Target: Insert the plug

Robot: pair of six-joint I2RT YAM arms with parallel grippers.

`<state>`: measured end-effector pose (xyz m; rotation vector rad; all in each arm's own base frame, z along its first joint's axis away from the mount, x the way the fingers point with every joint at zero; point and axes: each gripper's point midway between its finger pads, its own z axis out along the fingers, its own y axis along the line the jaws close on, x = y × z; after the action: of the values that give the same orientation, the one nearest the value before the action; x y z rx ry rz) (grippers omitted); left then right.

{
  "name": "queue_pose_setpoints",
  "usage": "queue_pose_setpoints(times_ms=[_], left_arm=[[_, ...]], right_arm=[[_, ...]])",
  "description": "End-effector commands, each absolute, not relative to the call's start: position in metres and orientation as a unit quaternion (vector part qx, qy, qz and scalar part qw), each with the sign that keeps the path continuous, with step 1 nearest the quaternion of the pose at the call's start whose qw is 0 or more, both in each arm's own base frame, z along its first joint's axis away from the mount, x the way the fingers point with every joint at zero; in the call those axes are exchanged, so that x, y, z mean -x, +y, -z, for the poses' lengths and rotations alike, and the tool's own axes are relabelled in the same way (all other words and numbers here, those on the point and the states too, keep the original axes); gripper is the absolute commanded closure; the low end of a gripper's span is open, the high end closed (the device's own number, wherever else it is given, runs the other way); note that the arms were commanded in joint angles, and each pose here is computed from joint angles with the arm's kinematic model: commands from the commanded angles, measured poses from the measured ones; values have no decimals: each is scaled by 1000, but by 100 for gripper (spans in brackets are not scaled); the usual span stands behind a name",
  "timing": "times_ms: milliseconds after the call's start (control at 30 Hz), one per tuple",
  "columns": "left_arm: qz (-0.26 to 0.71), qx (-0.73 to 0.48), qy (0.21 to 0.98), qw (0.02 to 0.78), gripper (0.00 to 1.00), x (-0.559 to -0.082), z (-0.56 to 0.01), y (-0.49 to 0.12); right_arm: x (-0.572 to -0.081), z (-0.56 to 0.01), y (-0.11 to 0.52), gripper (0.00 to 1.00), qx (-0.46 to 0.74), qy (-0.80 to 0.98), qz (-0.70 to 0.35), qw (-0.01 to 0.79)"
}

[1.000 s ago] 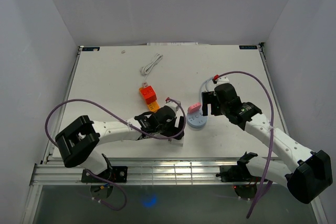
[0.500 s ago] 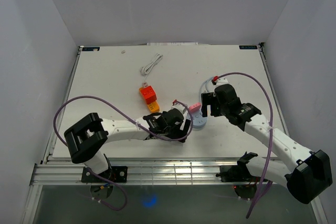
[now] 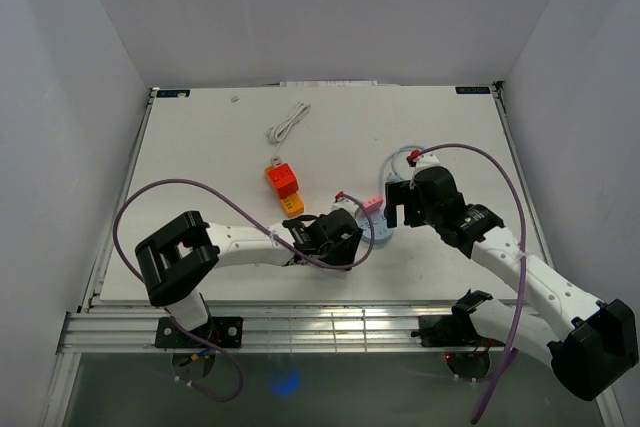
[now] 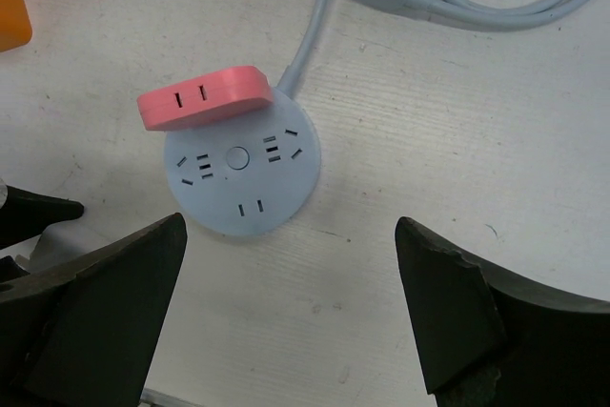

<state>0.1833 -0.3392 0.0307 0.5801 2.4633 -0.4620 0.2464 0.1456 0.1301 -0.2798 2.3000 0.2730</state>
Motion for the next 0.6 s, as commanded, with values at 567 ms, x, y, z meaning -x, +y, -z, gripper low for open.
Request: queue_pose_setpoints(times_ms=[567], left_arm=[[456, -155, 862, 159, 82, -198, -171, -349]], right_arm=[[-207, -181, 195, 2, 237, 774, -305, 501]])
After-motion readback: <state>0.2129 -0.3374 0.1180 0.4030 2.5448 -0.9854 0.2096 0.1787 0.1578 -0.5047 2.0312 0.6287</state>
